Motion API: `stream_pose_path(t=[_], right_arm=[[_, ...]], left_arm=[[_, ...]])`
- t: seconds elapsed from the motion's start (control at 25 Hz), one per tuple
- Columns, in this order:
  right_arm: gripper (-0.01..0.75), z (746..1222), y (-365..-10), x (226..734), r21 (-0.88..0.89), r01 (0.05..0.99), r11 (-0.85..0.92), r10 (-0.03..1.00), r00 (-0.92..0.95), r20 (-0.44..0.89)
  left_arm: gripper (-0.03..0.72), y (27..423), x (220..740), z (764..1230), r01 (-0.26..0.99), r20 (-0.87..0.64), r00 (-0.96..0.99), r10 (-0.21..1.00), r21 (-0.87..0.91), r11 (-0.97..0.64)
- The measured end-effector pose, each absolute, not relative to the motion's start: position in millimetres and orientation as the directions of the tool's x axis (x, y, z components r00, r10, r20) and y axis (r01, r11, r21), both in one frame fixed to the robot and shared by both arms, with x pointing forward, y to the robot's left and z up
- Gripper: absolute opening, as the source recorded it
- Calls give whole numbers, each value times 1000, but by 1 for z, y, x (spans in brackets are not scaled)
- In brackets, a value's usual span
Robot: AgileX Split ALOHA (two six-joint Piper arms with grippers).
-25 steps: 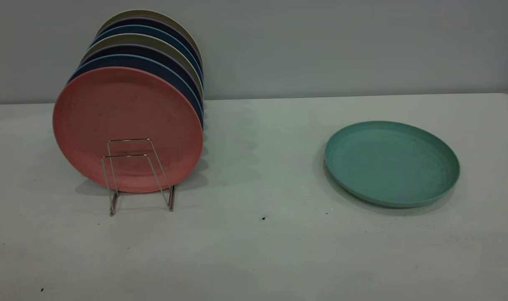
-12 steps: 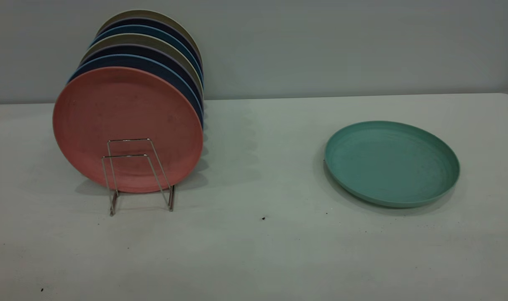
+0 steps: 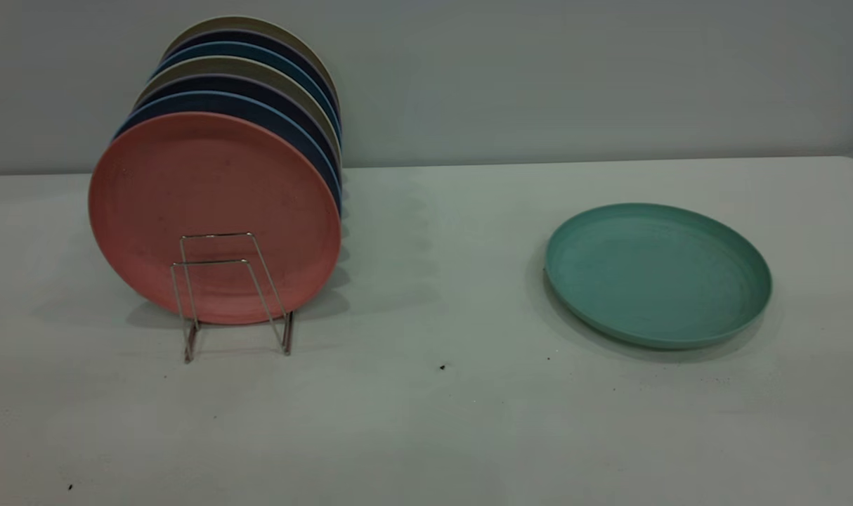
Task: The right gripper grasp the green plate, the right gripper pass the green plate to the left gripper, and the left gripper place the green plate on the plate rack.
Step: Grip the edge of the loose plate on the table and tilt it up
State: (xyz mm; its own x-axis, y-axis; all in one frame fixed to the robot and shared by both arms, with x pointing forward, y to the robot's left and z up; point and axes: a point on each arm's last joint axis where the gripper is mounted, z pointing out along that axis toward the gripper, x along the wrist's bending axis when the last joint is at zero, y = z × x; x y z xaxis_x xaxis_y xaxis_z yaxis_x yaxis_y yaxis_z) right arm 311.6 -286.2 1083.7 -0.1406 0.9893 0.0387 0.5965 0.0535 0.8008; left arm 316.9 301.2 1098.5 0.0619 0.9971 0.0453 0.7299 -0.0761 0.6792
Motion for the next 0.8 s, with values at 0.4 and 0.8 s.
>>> stream_pose_path(t=[0.4,0.8], right_arm=[[527,1062,-264,425,618,782,80,949,-250,194],[513,986,-250,501,515,857,10,907,-225,356]], left_arm=[[538,292,440,1094,819,-57,212,976,555,-146],[539,274,520,1049,839,-268,322,908,525,-142]])
